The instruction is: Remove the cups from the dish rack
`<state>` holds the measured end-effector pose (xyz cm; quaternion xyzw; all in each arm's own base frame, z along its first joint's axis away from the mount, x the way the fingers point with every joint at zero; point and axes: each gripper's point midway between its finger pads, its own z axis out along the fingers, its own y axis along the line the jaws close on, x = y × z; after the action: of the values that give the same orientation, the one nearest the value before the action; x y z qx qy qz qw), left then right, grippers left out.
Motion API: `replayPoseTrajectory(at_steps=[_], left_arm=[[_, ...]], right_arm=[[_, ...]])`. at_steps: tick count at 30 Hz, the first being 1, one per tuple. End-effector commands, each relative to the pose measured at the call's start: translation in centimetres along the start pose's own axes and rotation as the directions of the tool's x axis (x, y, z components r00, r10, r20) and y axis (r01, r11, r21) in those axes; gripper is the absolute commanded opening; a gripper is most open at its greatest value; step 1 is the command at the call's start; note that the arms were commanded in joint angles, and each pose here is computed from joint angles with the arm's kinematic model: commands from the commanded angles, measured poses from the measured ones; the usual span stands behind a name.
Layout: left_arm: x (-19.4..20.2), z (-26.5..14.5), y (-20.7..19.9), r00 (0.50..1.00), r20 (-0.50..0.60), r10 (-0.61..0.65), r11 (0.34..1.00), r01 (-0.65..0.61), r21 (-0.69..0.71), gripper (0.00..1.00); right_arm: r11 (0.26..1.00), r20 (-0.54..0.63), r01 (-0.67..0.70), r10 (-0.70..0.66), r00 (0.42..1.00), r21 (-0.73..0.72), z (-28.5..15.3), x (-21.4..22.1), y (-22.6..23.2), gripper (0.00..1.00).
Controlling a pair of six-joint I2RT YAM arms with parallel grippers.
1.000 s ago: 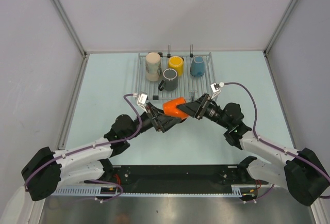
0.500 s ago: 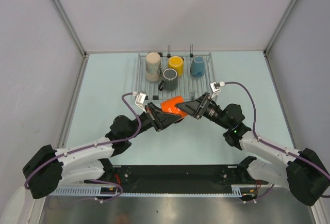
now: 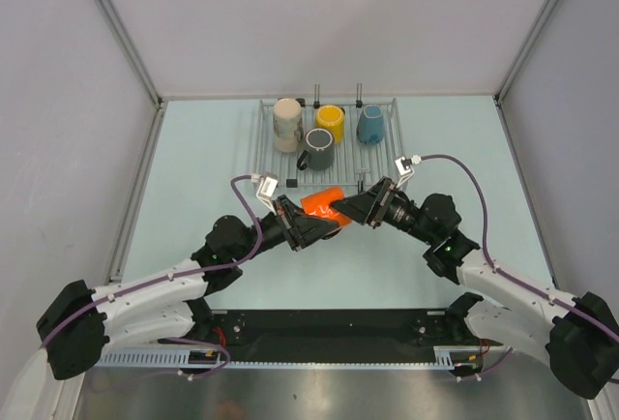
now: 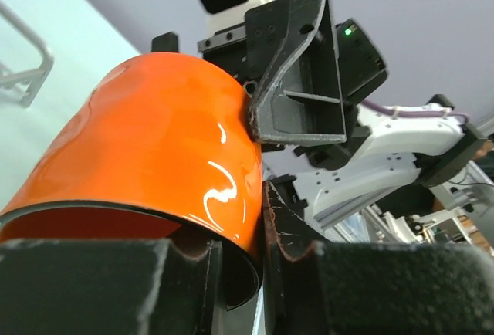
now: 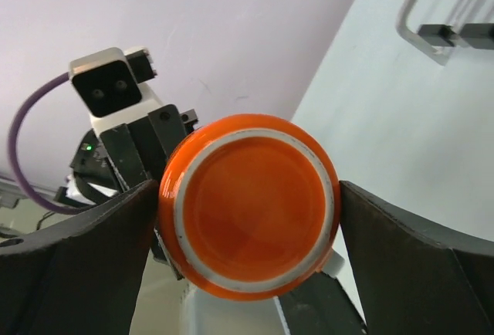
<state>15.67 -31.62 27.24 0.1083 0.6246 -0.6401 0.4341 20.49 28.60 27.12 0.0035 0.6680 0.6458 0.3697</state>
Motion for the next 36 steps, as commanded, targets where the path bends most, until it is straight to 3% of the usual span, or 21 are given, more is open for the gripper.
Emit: replayPoseTrajectory(at_steps=[1, 7, 12, 16, 18, 19, 26, 29, 36], left_arm=[[-1.9, -0.3, 0.6, 0.997, 0.053, 0.054, 0.996, -0.050, -0.078, 0.00], [-2.5, -1.1, 1.0, 0.993, 0.021, 0.117, 0.981, -0.112, -0.158, 0.00], [-4.7, -1.3, 1.3, 0.983, -0.005, 0.186, 0.943, -0.180, -0.280, 0.00], [-3.6, -2.7, 5.4, 0.959, -0.217, 0.182, 0.816, -0.270, -0.511, 0.00], [-4.3, -2.9, 6.7, 0.949, -0.268, 0.165, 0.738, -0.299, -0.605, 0.00], [-2.3, -4.1, 9.1, 0.921, -0.374, 0.103, 0.666, -0.344, -0.662, 0.00], [1.5, -5.1, 14.2, 0.848, -0.527, -0.063, 0.497, -0.431, -0.753, 0.00], [2.4, -4.9, 15.1, 0.806, -0.578, -0.127, 0.458, -0.469, -0.755, 0.00], [2.8, -4.0, 16.0, 0.728, -0.654, -0.206, 0.445, -0.526, -0.725, 0.00]], right_arm=[[0.991, 0.159, 0.113, -0.124, 0.979, 0.075, -0.9, -5.1, 0.5, 1.00], [0.958, 0.258, 0.130, -0.197, 0.946, 0.254, -3.2, -9.7, -1.3, 1.00], [0.900, 0.271, 0.128, -0.257, 0.928, 0.416, -5.3, -11.9, -3.1, 1.00], [0.840, 0.236, 0.161, -0.321, 0.917, 0.518, -6.3, -12.2, -3.9, 1.00], [0.809, 0.227, 0.160, -0.339, 0.913, 0.565, -6.9, -12.1, -4.4, 1.00], [0.803, 0.217, 0.166, -0.344, 0.914, 0.572, -6.9, -11.9, -4.5, 1.00], [0.702, 0.150, 0.164, -0.363, 0.920, 0.694, -7.6, -10.6, -7.2, 1.00], [0.658, 0.105, 0.169, -0.356, 0.929, 0.734, -7.9, -10.1, -8.2, 1.00], [0.627, 0.074, 0.173, -0.347, 0.935, 0.760, -8.6, -9.2, -9.5, 1.00]])
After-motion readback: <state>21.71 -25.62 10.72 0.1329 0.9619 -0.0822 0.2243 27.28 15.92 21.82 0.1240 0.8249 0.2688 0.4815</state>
